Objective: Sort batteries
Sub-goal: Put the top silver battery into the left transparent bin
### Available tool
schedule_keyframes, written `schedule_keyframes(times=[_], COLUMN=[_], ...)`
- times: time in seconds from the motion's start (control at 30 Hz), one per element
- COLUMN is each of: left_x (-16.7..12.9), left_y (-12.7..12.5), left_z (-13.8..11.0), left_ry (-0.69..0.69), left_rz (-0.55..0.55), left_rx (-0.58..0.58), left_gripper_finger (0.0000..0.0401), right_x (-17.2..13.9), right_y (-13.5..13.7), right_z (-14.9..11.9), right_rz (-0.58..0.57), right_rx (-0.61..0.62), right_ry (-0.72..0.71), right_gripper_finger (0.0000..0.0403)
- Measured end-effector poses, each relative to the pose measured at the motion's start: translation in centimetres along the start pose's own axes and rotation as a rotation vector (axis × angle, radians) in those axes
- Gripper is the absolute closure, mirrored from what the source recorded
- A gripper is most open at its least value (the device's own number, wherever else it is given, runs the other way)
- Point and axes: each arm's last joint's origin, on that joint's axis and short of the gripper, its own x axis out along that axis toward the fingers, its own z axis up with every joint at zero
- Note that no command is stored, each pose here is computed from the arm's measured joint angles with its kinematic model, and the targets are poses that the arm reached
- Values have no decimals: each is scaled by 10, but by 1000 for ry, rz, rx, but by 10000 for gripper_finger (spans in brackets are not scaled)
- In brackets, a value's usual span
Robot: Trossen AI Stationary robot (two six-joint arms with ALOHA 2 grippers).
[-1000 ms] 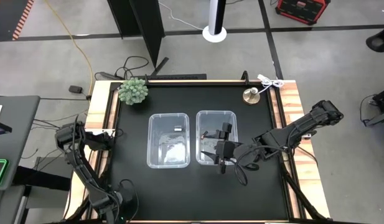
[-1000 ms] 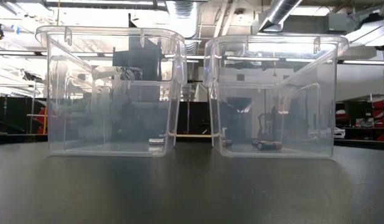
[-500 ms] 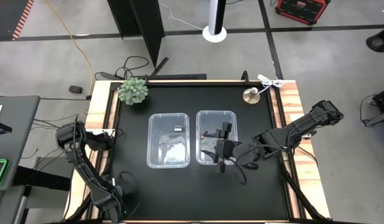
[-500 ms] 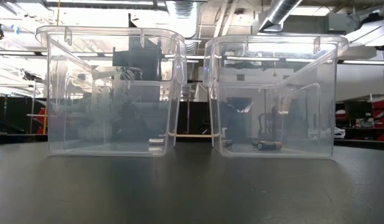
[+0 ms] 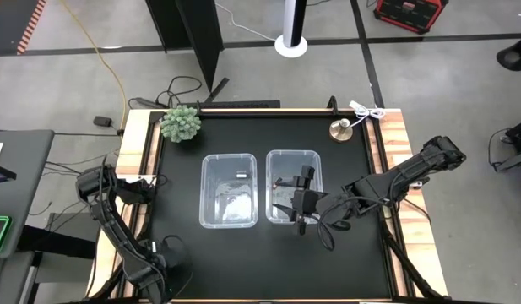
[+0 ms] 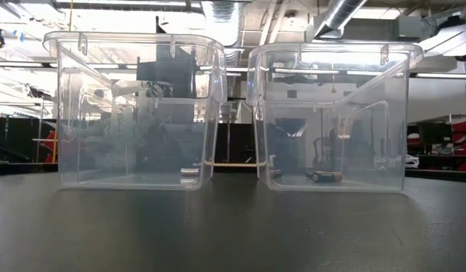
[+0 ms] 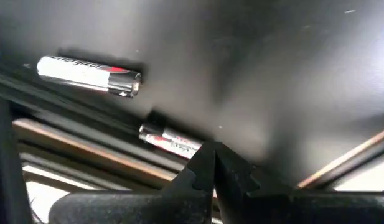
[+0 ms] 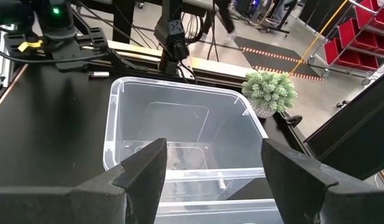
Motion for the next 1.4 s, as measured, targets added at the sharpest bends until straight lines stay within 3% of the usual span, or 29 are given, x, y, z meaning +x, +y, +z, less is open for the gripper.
schedule_keyframes(times=[0.27, 0.43, 0.57, 0.7, 1.03, 1.2, 1.4], left_x=[-4, -2, -2, -4, -16, -20, -24], left_y=[-15, -15, -12, 0, 11, 19, 24], left_z=[-12, -18, -17, -11, 23, 32, 42], left_ry=[-19, -28, -27, -18, -81, -65, -48], left_rz=[-106, -101, -65, 39, 114, 175, 190], left_rx=[17, -15, -27, -70, 121, 178, 213], left_gripper_finger=[401, 401, 401, 401, 398, 353, 241], right_x=[-1, -2, -2, -2, -1, -1, -1], right_y=[1, 2, 2, 2, 2, 2, 2], right_z=[0, 0, 0, 0, 0, 0, 0], right_rz=[2, 7, 8, 8, 7, 7, 7], right_rx=[-1, -5, -5, -5, -3, -3, -4], right_ry=[-1, -2, -2, -3, -4, -4, -3], right_gripper_finger=[127, 127, 127, 127, 127, 127, 127])
